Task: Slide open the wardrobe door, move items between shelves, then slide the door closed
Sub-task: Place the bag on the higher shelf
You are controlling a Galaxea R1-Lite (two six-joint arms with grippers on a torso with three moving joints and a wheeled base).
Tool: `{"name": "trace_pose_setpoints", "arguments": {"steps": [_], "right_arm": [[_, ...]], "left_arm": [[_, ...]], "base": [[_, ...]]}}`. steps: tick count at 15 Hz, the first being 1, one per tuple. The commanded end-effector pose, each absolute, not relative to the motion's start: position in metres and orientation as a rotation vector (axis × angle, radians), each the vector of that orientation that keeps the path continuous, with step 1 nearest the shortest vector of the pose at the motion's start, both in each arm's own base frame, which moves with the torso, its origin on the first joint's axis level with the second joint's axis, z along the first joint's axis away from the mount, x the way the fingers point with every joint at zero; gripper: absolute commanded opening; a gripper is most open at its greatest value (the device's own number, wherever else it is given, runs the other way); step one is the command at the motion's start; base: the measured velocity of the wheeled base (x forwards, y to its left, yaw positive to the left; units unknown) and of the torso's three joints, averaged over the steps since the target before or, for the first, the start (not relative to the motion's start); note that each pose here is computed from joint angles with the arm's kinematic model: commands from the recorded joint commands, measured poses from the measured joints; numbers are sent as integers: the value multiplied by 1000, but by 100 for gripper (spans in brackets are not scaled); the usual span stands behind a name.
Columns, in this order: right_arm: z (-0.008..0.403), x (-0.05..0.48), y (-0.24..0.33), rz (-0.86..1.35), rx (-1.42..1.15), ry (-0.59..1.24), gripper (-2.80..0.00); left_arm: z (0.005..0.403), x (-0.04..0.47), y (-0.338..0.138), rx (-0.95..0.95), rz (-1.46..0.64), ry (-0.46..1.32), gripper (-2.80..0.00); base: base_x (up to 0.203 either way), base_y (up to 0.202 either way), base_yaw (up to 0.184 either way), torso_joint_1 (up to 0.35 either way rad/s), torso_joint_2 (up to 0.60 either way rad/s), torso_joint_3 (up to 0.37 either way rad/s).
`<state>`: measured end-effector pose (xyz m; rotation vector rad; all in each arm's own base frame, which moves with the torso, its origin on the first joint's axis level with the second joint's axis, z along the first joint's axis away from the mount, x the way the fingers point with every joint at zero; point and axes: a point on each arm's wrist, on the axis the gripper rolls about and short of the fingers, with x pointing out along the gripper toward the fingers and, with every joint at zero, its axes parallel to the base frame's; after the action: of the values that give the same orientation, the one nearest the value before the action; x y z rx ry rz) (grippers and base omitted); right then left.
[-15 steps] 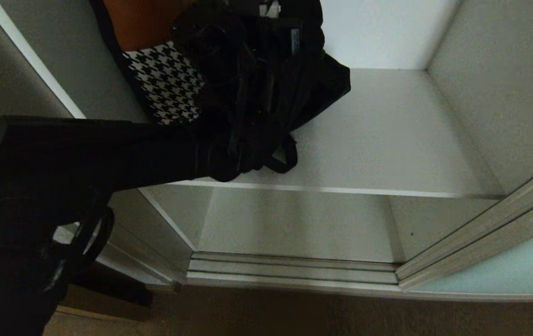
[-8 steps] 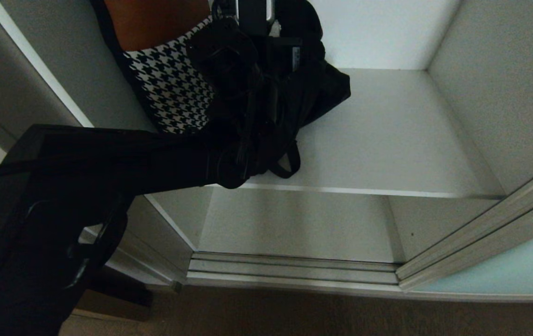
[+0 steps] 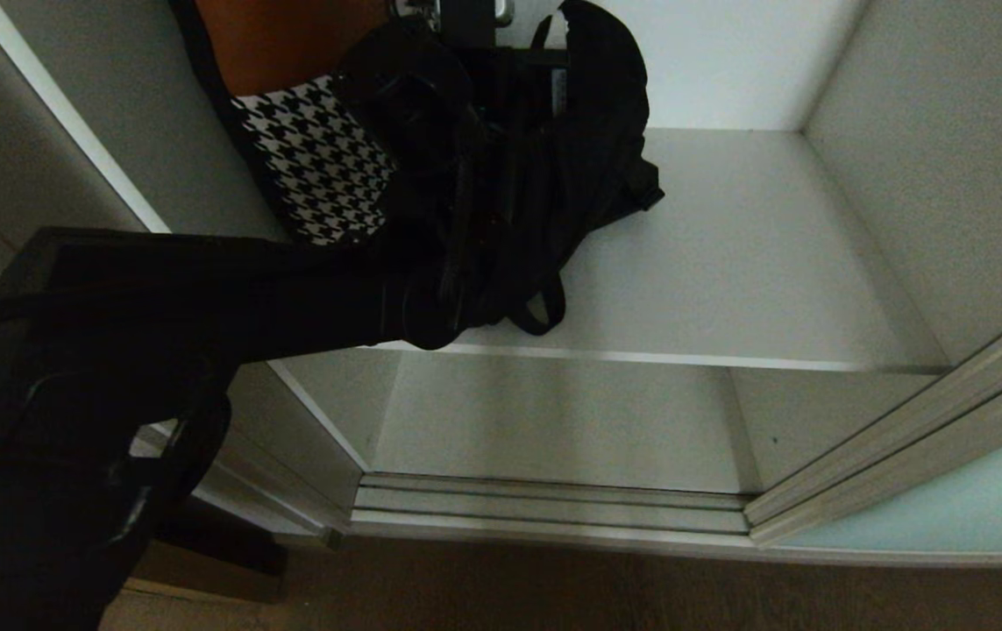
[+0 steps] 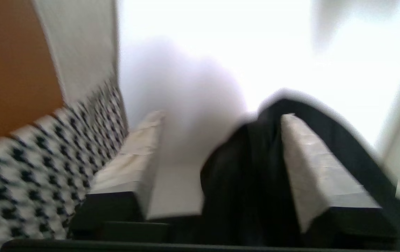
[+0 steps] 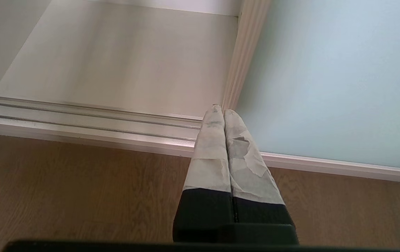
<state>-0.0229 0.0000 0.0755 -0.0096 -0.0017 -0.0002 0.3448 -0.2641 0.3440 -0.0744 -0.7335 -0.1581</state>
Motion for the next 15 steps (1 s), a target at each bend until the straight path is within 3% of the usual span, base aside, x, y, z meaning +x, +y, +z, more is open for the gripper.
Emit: {"name": "trace_pose_setpoints", "arguments": {"steps": [1,6,13,14,15], "right_arm": [[75,-23,0,0,-11,-2,-280],[75,-23,0,0,-9,0,-280],[75,-23,0,0,-11,-1,-280],[75,-23,0,0,-9,-2,-280],[75,-23,0,0,-9,-2,-280]], "left_arm": [[371,326,-251,-105,-157,-794,0],[396,307,-237,-92,-177,-778,0],[354,311,-238,-21,-183,-468,0],[348,308,-236,-18,-193,-418,-280],[346,305,-234,-23,-205,-371,-280]], "base": [[0,0,0,0,0,0],[0,0,0,0,0,0],[0,0,0,0,0,0],[0,0,0,0,0,0],[0,0,0,0,0,0]]}}
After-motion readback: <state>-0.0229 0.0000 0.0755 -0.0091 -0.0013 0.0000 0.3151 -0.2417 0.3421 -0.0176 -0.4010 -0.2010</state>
